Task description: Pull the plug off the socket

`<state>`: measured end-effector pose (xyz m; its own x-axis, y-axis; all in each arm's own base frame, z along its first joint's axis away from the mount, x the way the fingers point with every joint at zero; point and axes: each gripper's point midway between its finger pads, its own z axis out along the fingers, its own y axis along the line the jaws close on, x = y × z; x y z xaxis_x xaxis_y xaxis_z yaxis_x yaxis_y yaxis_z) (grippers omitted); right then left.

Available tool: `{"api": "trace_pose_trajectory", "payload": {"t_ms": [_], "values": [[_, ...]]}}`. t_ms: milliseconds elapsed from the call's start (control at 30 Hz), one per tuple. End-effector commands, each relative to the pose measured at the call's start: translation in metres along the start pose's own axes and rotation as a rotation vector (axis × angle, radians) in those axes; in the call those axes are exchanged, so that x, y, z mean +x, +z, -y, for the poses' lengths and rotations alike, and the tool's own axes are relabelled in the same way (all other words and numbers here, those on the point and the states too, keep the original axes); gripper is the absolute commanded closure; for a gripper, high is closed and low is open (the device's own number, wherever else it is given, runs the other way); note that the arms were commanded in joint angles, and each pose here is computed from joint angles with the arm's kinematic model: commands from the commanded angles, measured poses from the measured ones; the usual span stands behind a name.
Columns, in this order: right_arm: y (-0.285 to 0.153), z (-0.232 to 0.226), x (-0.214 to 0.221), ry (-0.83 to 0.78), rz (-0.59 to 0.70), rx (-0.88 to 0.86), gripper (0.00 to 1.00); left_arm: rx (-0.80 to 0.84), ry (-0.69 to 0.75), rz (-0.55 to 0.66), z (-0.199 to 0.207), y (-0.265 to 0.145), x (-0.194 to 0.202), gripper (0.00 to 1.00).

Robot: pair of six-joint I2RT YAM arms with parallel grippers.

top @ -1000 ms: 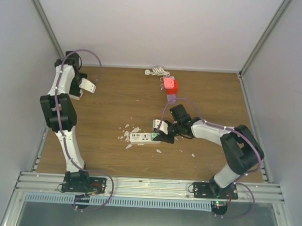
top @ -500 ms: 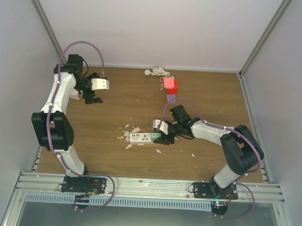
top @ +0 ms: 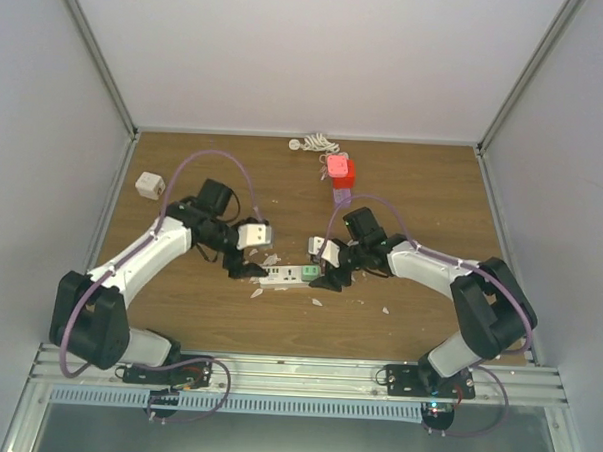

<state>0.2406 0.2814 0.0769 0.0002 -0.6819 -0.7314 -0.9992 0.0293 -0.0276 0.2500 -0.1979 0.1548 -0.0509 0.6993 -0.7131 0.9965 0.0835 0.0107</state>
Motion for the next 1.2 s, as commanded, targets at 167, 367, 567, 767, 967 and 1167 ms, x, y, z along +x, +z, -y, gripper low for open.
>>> {"api": "trace_pose_trajectory", "payload": {"t_ms": [167, 367, 567, 767, 967, 1167], "values": [[-0.028, 0.002, 0.021, 0.029, -0.013, 0.024, 0.22, 0.041, 0.026, 0.091, 0.039, 0.054, -0.036, 0.16], [-0.04, 0.014, 0.048, -0.014, -0.063, 0.035, 0.25, 0.041, 0.043, 0.084, 0.042, 0.082, -0.047, 0.2], [-0.038, 0.015, 0.066, -0.044, -0.119, 0.022, 0.28, 0.015, 0.115, 0.049, 0.037, 0.107, -0.049, 0.23], [-0.039, 0.018, 0.073, -0.105, -0.146, 0.029, 0.3, -0.008, 0.153, 0.037, 0.024, 0.119, -0.05, 0.24], [-0.046, 0.024, 0.073, -0.192, -0.13, 0.038, 0.34, -0.027, 0.242, 0.068, 0.031, 0.111, -0.05, 0.3], [-0.037, 0.043, 0.068, -0.259, -0.11, 0.036, 0.33, -0.067, 0.174, 0.028, 0.016, 0.118, -0.04, 0.34]]}}
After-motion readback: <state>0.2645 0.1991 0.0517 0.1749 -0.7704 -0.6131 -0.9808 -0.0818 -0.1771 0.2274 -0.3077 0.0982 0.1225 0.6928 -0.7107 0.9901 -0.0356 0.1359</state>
